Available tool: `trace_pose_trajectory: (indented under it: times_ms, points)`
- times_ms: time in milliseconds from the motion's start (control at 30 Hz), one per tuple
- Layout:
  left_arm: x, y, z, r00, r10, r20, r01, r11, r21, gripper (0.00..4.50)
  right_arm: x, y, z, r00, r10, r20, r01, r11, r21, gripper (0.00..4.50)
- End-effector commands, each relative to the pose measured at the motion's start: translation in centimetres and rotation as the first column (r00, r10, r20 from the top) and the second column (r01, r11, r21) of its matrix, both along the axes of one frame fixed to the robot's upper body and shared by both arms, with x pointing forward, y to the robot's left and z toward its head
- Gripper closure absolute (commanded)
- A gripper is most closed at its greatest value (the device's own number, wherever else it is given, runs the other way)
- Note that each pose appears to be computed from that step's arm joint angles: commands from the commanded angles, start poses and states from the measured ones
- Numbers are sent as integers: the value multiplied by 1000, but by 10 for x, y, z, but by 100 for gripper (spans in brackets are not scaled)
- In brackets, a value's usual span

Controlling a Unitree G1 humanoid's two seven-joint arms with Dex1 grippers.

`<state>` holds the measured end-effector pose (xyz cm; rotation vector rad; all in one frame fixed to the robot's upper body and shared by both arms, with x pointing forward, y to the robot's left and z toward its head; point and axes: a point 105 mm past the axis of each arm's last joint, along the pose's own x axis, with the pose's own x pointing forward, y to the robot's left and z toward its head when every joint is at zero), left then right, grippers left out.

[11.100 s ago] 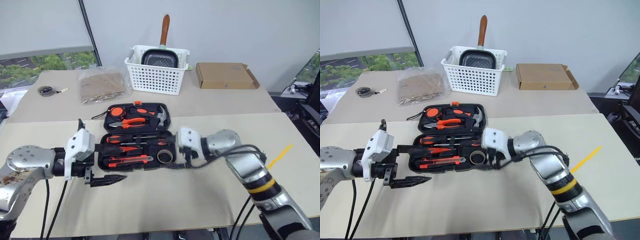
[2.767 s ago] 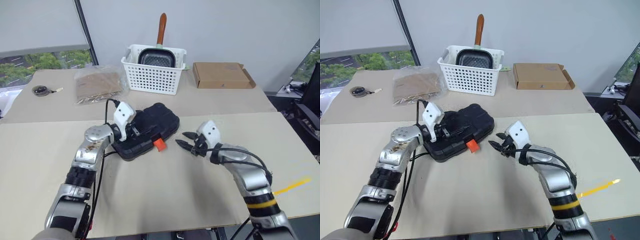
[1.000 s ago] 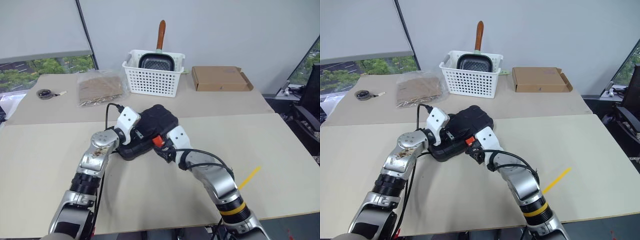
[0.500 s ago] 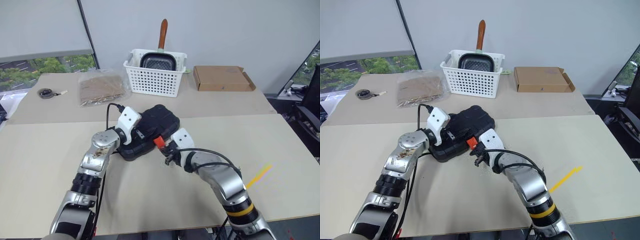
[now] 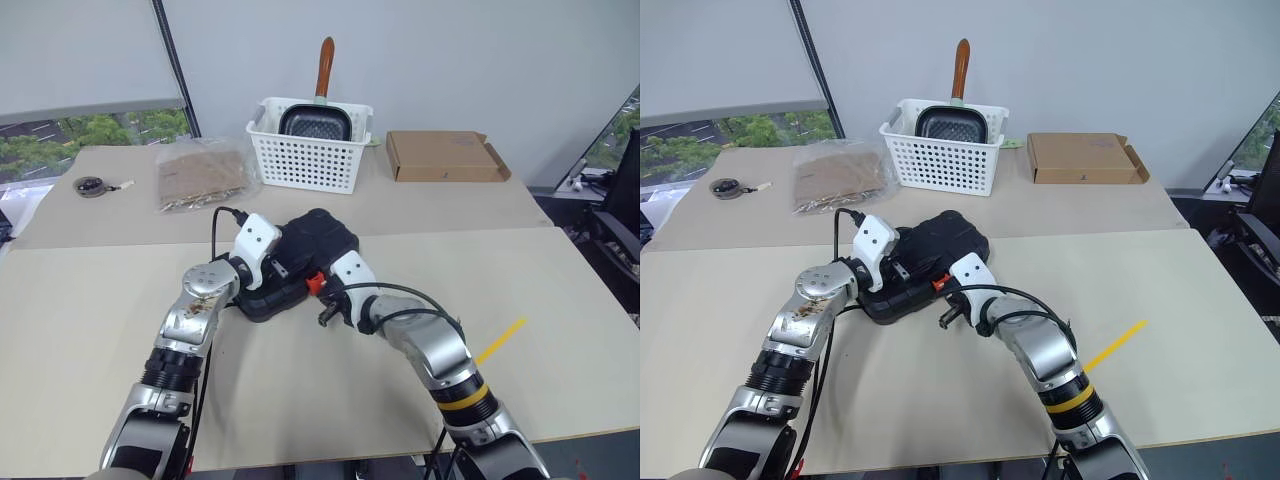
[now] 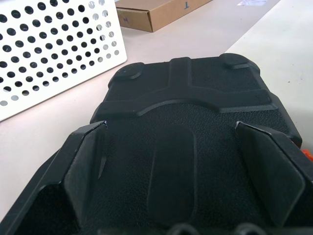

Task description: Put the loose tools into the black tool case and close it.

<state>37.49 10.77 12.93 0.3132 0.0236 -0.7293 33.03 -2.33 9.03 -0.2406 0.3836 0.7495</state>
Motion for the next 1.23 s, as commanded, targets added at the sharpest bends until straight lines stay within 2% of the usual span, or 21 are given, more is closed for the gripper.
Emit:
trace_pose_trajectory:
  times_ms: [33, 200, 367, 467, 600, 667, 733, 800, 900, 1000, 1100, 1133, 1233]
  points:
    - [-10, 0, -50, 986, 11, -167, -5, 999, 40, 0, 6, 4, 35, 992, 11, 127, -17, 999, 50, 442]
    - [-11, 3, -47, 988, 16, -152, -13, 1000, 24, 0, -3, -11, 20, 997, 14, 78, -16, 1000, 22, 442]
    - [-17, 15, -8, 997, -46, -63, 36, 987, -154, 0, -16, -32, 16, 982, 82, 167, -87, 996, 19, 442]
    - [-27, 35, 15, 998, -61, -15, 56, 971, -232, 0, -23, -48, 26, 951, 119, 286, -148, 986, 80, 442]
    - [-40, 77, 36, 999, 31, -10, -32, 958, -286, 0, -31, -91, 16, 953, 145, 266, -185, 974, 133, 442]
    - [-55, 93, 42, 999, 42, -34, -50, 948, -314, 0, -29, -118, 11, 955, 119, 270, -160, 978, 134, 442]
    - [-74, 106, 39, 996, 50, -76, -71, 946, -317, 0, -31, -139, 11, 952, 116, 284, -162, 976, 146, 390]
    - [-91, 121, 28, 987, 91, -132, -128, 944, -303, 0, -35, -155, 19, 942, 110, 318, -187, 957, 224, 342]
    - [-113, 133, 6, 975, 141, -171, -176, 962, -211, 0, -38, -172, 22, 930, 118, 349, -202, 956, 214, 239]
    - [-130, 147, -17, 963, 211, -170, -243, 950, -198, 0, -42, -181, 19, 930, 143, 338, -218, 956, 197, 133]
    - [-146, 149, -43, 953, 242, -180, -266, 956, -122, 0, -43, -187, 17, 933, 155, 325, -222, 958, 181, 24]
    - [-148, 148, -47, 954, 245, -173, -264, 959, -102, 0, -43, -188, 17, 933, 158, 322, -223, 959, 175, 4]
    - [-149, 141, -50, 964, 226, -141, -239, 967, -86, 0, -42, -192, 17, 938, 181, 296, -240, 955, 176, 4]
